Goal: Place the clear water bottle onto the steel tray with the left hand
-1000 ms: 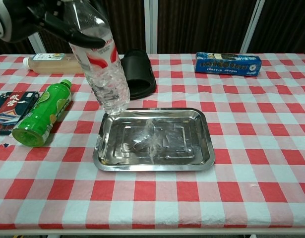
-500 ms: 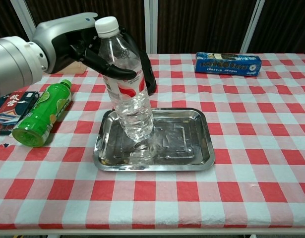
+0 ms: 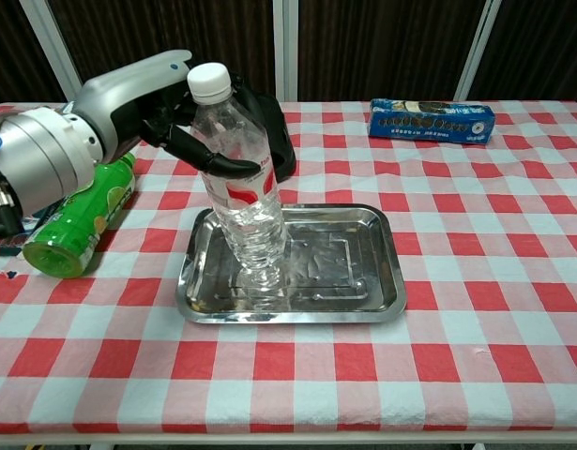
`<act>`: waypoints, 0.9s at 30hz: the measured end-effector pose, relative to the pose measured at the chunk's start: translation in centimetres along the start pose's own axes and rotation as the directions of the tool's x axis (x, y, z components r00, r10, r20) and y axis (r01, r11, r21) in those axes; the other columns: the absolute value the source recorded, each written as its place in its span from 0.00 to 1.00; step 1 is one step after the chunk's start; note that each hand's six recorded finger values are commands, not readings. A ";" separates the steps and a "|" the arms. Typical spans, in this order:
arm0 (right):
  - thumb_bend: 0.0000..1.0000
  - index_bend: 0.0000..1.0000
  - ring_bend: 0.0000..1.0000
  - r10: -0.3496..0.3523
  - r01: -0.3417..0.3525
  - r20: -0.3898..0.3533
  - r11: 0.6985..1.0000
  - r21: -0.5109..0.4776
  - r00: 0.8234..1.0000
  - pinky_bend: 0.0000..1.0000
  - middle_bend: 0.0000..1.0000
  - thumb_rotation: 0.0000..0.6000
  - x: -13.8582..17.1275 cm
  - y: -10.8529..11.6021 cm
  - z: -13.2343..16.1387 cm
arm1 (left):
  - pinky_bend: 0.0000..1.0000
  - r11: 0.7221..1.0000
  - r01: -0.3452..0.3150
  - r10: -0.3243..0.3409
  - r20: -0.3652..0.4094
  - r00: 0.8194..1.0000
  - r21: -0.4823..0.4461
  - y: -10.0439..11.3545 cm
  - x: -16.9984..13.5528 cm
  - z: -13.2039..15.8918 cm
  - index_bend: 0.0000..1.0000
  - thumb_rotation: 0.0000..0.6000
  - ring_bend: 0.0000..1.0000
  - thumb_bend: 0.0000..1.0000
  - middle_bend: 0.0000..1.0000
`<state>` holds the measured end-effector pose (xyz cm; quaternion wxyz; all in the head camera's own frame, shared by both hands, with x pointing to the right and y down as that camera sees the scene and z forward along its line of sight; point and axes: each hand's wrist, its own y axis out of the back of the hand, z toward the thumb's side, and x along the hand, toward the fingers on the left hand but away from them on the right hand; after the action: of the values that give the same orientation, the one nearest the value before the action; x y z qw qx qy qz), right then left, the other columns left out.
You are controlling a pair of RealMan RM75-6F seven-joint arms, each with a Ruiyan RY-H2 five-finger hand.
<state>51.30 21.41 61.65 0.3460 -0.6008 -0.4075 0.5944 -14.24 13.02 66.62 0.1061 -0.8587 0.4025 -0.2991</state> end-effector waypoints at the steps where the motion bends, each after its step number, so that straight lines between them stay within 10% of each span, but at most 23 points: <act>1: 0.09 0.00 0.00 0.000 0.000 0.000 1.000 0.001 1.000 0.00 0.00 1.00 0.0 0.0 0.0 | 0.45 1.000 0.002 -0.002 -0.007 1.000 -0.004 -0.1 -0.1 -0.2 0.53 1.00 0.44 0.31 0.60; 27: 0.09 0.00 0.00 -0.001 0.001 0.004 1.000 -0.002 1.000 0.00 0.00 1.00 0.1 0.1 -0.1 | 0.22 0.994 0.023 -0.014 0.083 0.996 -0.105 0.1 -1.2 2.5 0.19 1.00 0.19 0.07 0.28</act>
<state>51.41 21.45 61.57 0.3449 -0.5998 -0.4091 0.5949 -13.45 13.70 64.03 0.0742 -0.8783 0.4051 -0.2429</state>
